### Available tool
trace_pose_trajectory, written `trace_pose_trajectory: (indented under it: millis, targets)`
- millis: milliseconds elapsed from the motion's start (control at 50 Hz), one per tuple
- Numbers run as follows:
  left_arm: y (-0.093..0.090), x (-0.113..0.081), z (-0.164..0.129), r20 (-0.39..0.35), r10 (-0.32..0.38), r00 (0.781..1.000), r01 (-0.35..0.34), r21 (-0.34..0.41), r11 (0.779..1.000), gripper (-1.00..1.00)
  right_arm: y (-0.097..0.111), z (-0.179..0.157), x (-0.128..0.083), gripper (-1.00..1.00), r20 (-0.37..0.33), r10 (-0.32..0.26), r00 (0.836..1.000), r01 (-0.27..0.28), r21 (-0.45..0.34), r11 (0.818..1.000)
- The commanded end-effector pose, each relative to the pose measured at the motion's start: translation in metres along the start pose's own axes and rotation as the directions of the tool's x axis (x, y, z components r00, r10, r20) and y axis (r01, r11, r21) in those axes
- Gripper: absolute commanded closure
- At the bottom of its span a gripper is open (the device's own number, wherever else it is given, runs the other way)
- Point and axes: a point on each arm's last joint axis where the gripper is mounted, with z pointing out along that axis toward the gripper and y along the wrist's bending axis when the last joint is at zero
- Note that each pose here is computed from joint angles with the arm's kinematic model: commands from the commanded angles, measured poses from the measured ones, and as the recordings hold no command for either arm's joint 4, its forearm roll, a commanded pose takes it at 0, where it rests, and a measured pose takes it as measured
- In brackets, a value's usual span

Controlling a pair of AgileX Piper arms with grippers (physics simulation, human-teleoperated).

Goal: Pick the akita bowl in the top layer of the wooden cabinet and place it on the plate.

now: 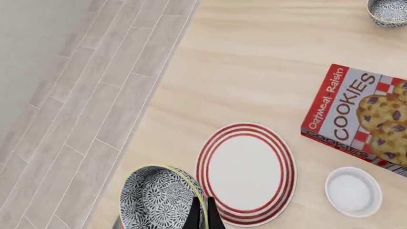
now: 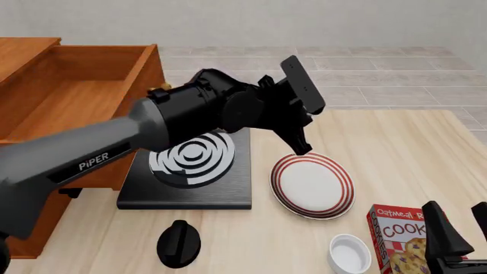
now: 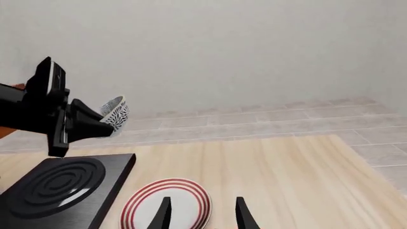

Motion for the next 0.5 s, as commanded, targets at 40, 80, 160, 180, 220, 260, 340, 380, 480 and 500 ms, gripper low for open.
trace_pose_trajectory:
  millis: [40,80,160,180,220,260,340,380,480,500]
  targets:
    - [-0.009,0.006,0.025,-0.020,0.027,0.999,-0.027,0.019,0.999,1.00,0.000,0.000,0.000,-1.00,-0.002,0.006,1.000,-0.006,0.001,1.000]
    - [-0.010,0.007,0.028,-0.021,0.034,0.999,-0.034,0.022,0.999,1.00,0.000,0.000,0.001,-1.00,-0.003,0.009,1.000,-0.009,0.001,1.000]
    - [-0.014,0.009,0.033,-0.027,0.038,0.999,-0.037,0.029,0.999,1.00,0.000,0.000,0.001,-1.00,-0.004,0.014,1.000,-0.014,0.004,1.000]
    - [-0.015,0.010,0.035,-0.030,0.039,0.999,-0.038,0.033,0.999,1.00,0.000,0.000,0.002,-1.00,-0.005,0.016,1.000,-0.016,0.006,1.000]
    - [-0.018,0.011,0.038,-0.031,0.043,0.999,-0.042,0.038,0.998,1.00,0.000,0.000,0.002,-1.00,-0.005,0.017,1.000,-0.017,0.007,1.000]
    - [-0.021,0.013,0.042,-0.037,0.044,0.998,-0.043,0.045,0.998,1.00,-0.001,0.000,0.002,-1.00,-0.005,0.020,1.000,-0.020,0.008,1.000]
    - [-0.027,0.015,0.049,-0.041,0.056,0.998,-0.054,0.056,0.997,1.00,-0.001,0.000,0.002,-1.00,-0.006,0.026,1.000,-0.026,0.012,1.000]
    - [-0.029,0.015,0.051,-0.043,0.058,0.997,-0.055,0.061,0.997,1.00,-0.001,0.000,0.002,-1.00,-0.006,0.029,1.000,-0.029,0.013,1.000]
    - [-0.030,0.016,0.054,-0.047,0.065,0.997,-0.062,0.065,0.996,1.00,-0.001,0.000,0.003,-1.00,-0.008,0.037,0.999,-0.036,0.017,0.999]
    - [-0.032,0.017,0.058,-0.054,0.064,0.997,-0.060,0.070,0.996,1.00,-0.001,0.000,0.003,-1.00,-0.008,0.038,0.999,-0.038,0.018,0.999]
